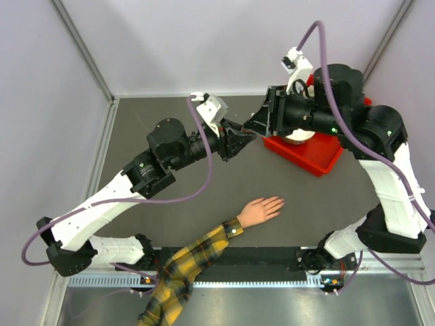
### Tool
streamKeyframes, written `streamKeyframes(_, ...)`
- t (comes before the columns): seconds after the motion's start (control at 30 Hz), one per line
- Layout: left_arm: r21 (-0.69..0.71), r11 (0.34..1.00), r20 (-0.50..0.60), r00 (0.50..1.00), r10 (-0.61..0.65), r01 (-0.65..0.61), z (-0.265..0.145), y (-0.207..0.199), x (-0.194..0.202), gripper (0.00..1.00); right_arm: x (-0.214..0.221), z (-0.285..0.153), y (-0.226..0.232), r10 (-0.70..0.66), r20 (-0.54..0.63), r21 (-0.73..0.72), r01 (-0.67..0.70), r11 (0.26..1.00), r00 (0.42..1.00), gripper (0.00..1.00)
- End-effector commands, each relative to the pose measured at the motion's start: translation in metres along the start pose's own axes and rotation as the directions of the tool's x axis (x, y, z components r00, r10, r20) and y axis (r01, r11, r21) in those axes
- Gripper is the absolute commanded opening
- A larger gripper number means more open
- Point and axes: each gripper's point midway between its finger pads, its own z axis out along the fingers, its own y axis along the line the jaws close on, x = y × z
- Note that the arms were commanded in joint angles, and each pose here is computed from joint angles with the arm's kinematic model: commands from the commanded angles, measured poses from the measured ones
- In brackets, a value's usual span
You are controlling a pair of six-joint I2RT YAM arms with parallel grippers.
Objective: Paint the nails
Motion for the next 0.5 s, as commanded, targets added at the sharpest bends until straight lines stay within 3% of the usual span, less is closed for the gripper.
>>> streamKeyframes(0.0, -0.007, 1.0, 0.056, 0.998, 0.03, -0.03, 0.002, -0.001, -0.023, 0.0, 0.001, -0.004, -0.005, 0.002, 0.01, 0.025, -0.002, 1.0, 1.0, 0.47)
streamKeyframes(0.27, 0.016, 0.999, 0.047, 0.998, 0.031, -0.032, 0.005, -0.004, -0.019, 0.0, 0.001, 0.0, -0.014, -0.016, 0.013, 0.065, 0.015, 0.998, 1.0, 0.45)
streamKeyframes(0.47, 0.049, 0.998, 0.048, 0.998, 0.032, -0.034, 0.004, -0.01, -0.02, 0.0, 0.002, 0.003, -0.017, -0.021, 0.011, 0.082, 0.02, 0.996, 1.0, 0.31)
